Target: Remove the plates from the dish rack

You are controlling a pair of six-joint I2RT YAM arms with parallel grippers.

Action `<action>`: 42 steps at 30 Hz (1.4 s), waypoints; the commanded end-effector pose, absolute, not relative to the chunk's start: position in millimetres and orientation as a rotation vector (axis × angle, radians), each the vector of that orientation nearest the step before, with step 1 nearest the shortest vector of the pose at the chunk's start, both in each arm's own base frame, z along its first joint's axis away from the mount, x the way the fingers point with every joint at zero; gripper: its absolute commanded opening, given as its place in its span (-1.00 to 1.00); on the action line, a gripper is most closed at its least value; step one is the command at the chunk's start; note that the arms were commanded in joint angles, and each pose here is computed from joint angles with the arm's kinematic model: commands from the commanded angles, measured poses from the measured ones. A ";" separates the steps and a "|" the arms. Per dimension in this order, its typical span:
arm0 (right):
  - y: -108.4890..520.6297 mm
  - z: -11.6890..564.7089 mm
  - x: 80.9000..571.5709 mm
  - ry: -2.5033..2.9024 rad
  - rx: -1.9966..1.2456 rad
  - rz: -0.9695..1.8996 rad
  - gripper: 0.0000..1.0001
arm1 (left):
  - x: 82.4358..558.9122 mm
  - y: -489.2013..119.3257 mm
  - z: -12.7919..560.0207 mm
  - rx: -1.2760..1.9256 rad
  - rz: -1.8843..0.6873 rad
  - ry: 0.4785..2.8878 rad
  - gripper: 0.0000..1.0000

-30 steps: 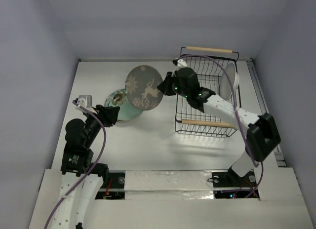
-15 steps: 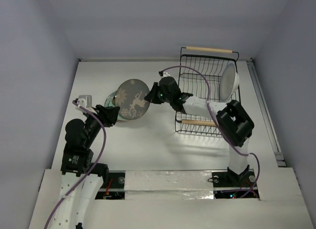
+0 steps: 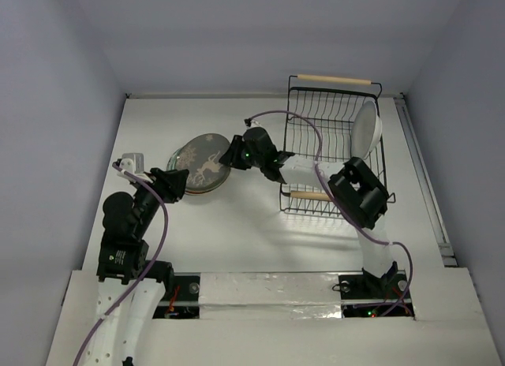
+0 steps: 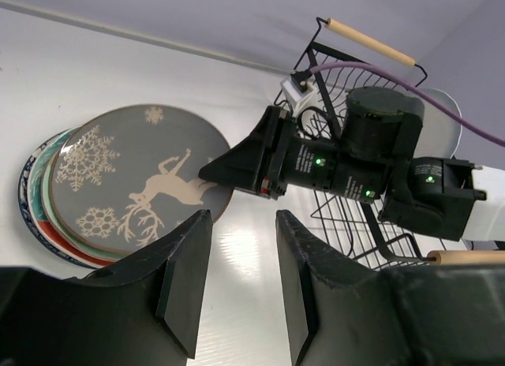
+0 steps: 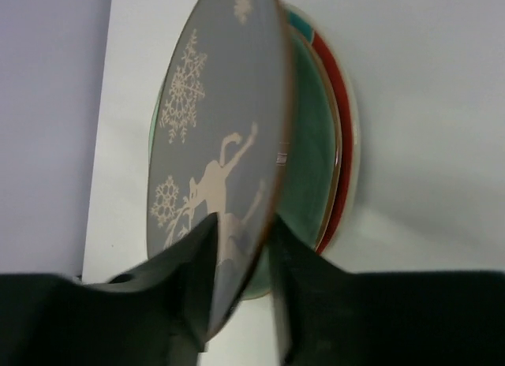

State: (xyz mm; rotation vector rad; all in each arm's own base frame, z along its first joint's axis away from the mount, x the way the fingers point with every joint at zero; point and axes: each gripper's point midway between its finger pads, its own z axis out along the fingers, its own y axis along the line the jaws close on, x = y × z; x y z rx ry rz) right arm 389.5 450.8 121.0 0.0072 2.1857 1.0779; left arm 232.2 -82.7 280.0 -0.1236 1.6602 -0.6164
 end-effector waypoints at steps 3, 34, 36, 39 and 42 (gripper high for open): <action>478.5 165.0 380.8 2.056 -0.051 1.175 -0.05 | 233.3 -80.4 288.0 -0.129 -0.613 1.614 -0.29; 357.6 276.2 331.7 1.843 -0.145 0.734 -0.81 | 231.7 -78.1 291.4 -0.123 -0.612 1.596 -0.28; 333.9 293.0 332.3 1.810 -0.138 0.662 -1.00 | 230.5 -79.1 293.1 -0.116 -0.617 1.589 -0.28; 280.9 319.2 341.9 1.764 -0.072 0.589 -1.00 | 228.9 -80.7 294.5 -0.105 -0.626 1.583 -0.27; 203.9 325.4 372.2 1.750 0.079 0.500 -1.00 | 226.6 -85.1 294.4 -0.089 -0.641 1.586 -0.27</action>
